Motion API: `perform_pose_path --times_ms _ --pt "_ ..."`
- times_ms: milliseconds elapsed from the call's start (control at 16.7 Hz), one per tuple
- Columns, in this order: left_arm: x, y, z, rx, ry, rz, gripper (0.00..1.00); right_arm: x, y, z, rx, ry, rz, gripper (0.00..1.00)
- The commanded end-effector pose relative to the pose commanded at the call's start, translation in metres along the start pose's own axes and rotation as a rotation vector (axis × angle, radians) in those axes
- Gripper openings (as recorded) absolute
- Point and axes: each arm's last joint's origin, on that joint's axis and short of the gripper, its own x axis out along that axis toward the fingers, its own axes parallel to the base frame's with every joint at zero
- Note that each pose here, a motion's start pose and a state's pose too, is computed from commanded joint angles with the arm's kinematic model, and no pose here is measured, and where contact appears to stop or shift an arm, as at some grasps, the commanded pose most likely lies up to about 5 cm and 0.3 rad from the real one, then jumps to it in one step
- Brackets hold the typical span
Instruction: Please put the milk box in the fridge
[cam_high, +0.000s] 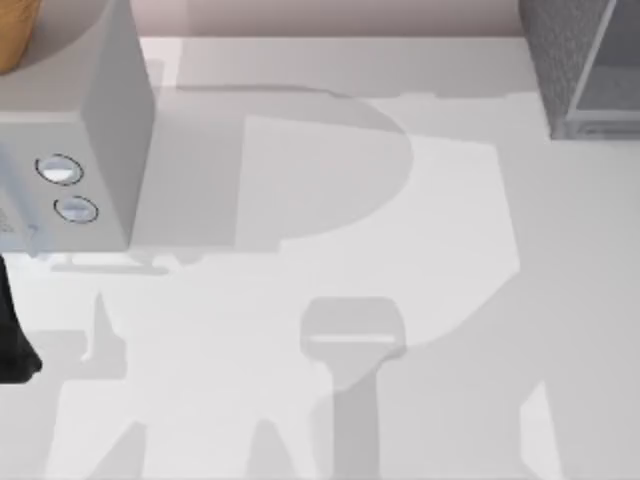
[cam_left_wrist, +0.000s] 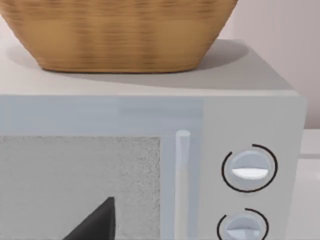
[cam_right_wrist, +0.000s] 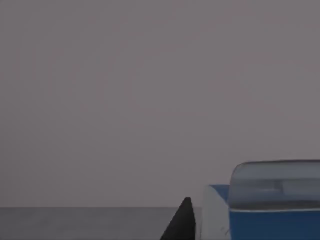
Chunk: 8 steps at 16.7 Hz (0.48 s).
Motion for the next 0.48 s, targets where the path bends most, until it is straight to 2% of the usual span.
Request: perform_pose_path --times_ms 420,480 --pt "0.0 0.0 0.0 0.0 0.0 0.0 1.0 0.0 0.0 0.0 0.0 0.0 0.0 0.98" --pt "0.0 0.0 0.0 0.0 0.0 0.0 1.0 0.0 0.0 0.0 0.0 0.0 0.0 1.0"
